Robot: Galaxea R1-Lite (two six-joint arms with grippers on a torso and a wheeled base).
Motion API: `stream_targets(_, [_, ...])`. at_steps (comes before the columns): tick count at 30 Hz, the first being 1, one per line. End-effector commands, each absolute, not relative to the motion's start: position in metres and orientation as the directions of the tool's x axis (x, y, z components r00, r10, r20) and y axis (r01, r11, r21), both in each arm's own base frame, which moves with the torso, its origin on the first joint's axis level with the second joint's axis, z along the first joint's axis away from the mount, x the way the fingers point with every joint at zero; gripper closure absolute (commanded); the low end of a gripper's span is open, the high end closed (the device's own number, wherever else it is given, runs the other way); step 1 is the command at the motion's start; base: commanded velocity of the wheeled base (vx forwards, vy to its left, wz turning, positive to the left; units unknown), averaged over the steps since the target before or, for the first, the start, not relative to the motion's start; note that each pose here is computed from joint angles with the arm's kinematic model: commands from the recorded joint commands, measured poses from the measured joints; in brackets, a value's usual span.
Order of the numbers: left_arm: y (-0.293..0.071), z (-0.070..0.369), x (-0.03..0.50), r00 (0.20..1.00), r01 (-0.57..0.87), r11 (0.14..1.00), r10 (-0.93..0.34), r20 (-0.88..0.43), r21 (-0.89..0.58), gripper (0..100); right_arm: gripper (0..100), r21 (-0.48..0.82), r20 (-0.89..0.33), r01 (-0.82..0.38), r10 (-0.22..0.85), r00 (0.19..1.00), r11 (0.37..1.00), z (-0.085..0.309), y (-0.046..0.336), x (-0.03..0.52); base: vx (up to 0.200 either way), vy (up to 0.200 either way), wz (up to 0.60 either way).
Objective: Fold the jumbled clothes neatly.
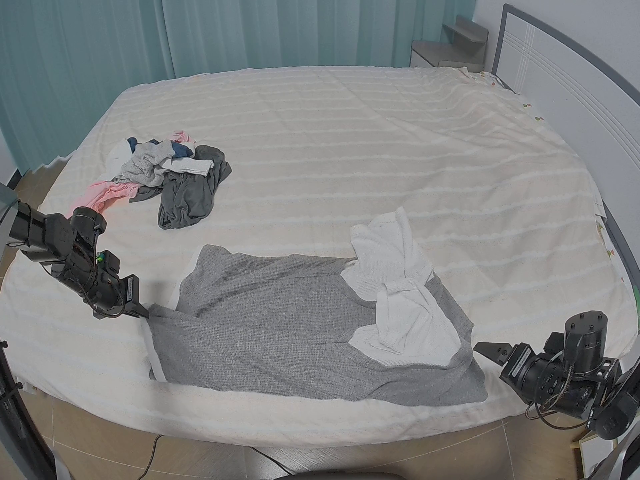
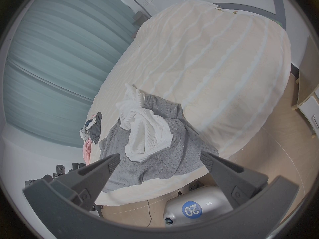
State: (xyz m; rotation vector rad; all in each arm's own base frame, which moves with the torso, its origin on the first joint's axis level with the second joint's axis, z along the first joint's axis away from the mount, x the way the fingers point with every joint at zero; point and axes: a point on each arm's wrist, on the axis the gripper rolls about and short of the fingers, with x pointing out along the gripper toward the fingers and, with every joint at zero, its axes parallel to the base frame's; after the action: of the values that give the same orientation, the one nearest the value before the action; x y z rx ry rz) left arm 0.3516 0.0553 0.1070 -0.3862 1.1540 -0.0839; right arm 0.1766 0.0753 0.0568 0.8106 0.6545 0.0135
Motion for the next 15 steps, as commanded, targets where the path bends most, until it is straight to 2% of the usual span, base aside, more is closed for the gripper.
stream_targets(1, [0.050, 0.095, 0.356, 0.369, -0.133, 0.934, -0.264, -0.891, -0.332, 100, 0, 0.662, -0.558, 0.245, 0.248, 0.792, 0.708, 0.052, 0.076, 0.178, 0.000, 0.000, 0.00])
stream_targets(5, [0.048, 0.089, 0.357, 0.351, -0.132, 0.934, -0.269, -0.897, -0.332, 100, 0, 0.669, -0.550, 0.241, 0.250, 0.797, 0.703, 0.053, 0.076, 0.182, 0.000, 0.000, 0.00])
stream_targets(6, [0.047, 0.085, 0.358, 0.340, -0.129, 0.935, -0.270, -0.901, -0.329, 0, 0, 0.674, -0.542, 0.222, 0.267, 0.797, 0.704, 0.054, 0.074, 0.186, 0.000, 0.000, 0.00])
stream_targets(15, [0.043, 0.097, 0.355, 0.366, -0.118, 0.936, -0.269, -0.891, -0.331, 0, 0, 0.656, -0.520, 0.088, 0.365, 0.773, 0.749, 0.048, 0.051, 0.233, 0.000, 0.000, 0.00])
